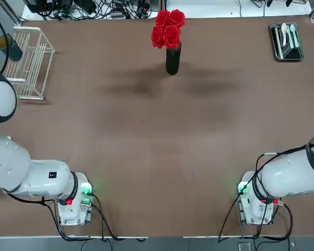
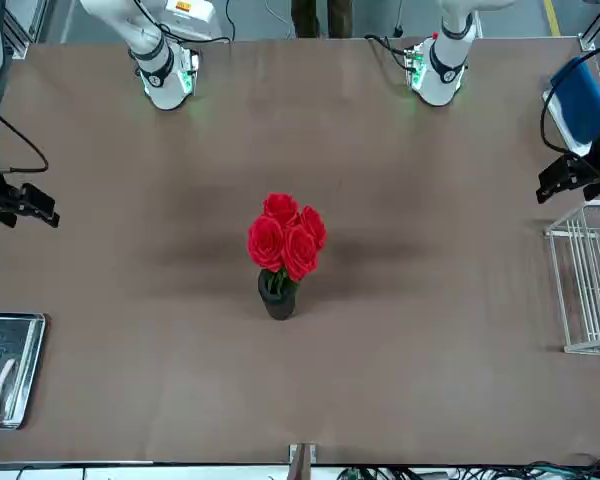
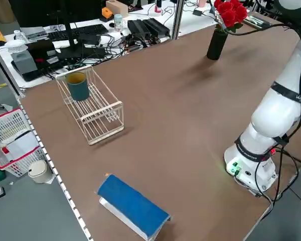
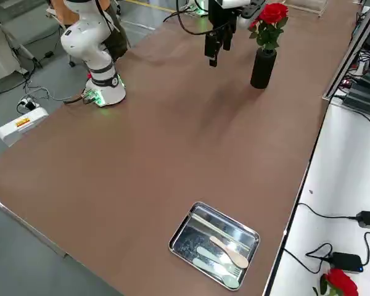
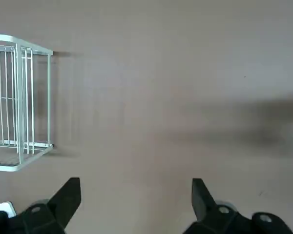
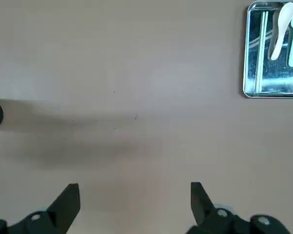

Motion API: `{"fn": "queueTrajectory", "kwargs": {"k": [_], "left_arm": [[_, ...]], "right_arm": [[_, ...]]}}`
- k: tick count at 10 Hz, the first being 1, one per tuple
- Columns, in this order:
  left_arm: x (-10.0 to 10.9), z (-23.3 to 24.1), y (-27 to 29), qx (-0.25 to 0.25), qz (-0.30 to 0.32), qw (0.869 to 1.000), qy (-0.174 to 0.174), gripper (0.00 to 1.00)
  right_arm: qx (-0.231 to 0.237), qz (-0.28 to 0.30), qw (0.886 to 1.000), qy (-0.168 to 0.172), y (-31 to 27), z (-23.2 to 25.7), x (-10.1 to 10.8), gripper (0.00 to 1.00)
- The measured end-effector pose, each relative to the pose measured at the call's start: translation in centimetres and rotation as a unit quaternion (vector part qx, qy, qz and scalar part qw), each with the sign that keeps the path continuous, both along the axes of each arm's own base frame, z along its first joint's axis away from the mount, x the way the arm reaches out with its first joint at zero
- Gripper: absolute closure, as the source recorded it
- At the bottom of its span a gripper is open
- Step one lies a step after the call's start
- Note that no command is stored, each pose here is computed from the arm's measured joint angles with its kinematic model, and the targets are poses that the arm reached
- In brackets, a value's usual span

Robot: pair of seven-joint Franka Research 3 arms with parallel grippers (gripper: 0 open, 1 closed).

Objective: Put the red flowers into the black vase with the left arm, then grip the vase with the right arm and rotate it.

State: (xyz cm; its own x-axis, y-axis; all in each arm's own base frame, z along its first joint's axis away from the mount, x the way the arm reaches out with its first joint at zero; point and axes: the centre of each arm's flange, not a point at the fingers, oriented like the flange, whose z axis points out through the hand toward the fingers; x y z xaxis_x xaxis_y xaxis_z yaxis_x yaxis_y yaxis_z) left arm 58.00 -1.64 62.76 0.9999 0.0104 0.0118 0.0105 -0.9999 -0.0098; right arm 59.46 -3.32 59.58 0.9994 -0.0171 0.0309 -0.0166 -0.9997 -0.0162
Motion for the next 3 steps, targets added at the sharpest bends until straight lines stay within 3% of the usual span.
{"fn": "queueTrajectory", "kwargs": {"k": [3], "left_arm": [[0.00, -0.01, 0.01, 0.000, 0.000, 1.000, 0.000, 0.00]], "right_arm": [[0.000, -0.001, 1.000, -0.002, -0.12, 0.24, -0.12, 0.00]]}}
